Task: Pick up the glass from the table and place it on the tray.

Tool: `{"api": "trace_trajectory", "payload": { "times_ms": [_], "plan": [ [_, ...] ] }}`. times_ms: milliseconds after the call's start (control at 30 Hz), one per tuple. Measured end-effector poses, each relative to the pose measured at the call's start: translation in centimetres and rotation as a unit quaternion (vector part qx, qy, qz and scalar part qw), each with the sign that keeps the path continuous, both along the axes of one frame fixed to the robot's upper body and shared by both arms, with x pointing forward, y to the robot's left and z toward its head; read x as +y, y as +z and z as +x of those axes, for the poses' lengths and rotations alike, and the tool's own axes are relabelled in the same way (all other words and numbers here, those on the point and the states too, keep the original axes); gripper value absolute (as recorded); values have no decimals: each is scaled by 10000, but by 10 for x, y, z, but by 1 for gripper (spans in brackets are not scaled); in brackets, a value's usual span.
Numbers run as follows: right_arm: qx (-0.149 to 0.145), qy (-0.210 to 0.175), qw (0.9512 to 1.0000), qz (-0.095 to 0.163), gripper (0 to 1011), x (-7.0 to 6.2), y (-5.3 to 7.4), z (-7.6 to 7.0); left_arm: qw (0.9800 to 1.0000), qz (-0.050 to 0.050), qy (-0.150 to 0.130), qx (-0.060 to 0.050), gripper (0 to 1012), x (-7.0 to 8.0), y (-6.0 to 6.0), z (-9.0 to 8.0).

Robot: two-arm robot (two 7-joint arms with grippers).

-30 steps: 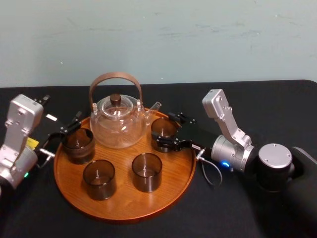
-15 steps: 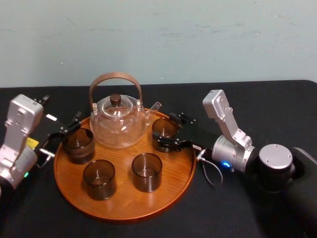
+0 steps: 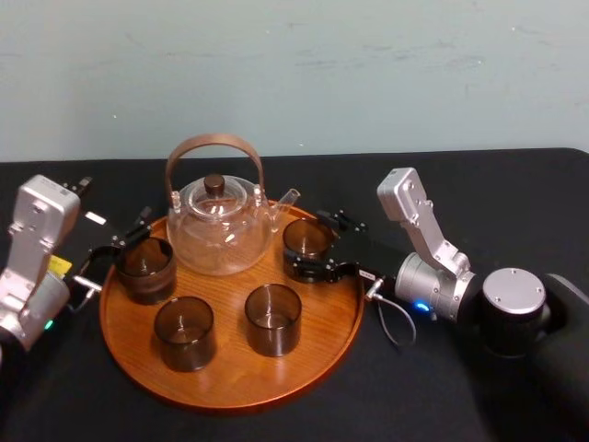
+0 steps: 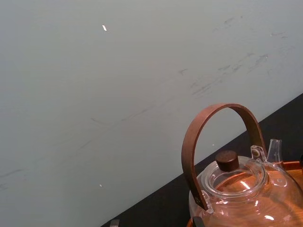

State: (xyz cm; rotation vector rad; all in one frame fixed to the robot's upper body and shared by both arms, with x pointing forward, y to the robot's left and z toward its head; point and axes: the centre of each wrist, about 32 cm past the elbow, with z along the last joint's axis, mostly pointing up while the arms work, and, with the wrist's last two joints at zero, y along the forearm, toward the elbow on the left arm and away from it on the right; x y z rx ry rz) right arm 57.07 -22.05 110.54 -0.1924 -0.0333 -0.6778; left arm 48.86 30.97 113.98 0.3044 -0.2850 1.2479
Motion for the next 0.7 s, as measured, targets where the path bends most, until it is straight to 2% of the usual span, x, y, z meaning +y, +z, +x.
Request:
{"api": "trace_trajectory", "payload": {
  "times_ms": [700],
  "plan": [
    [-388,-65,9992,122,1002,-15,21,-9,10000,0,0,0,1001,0,0,0]
  ]
}}
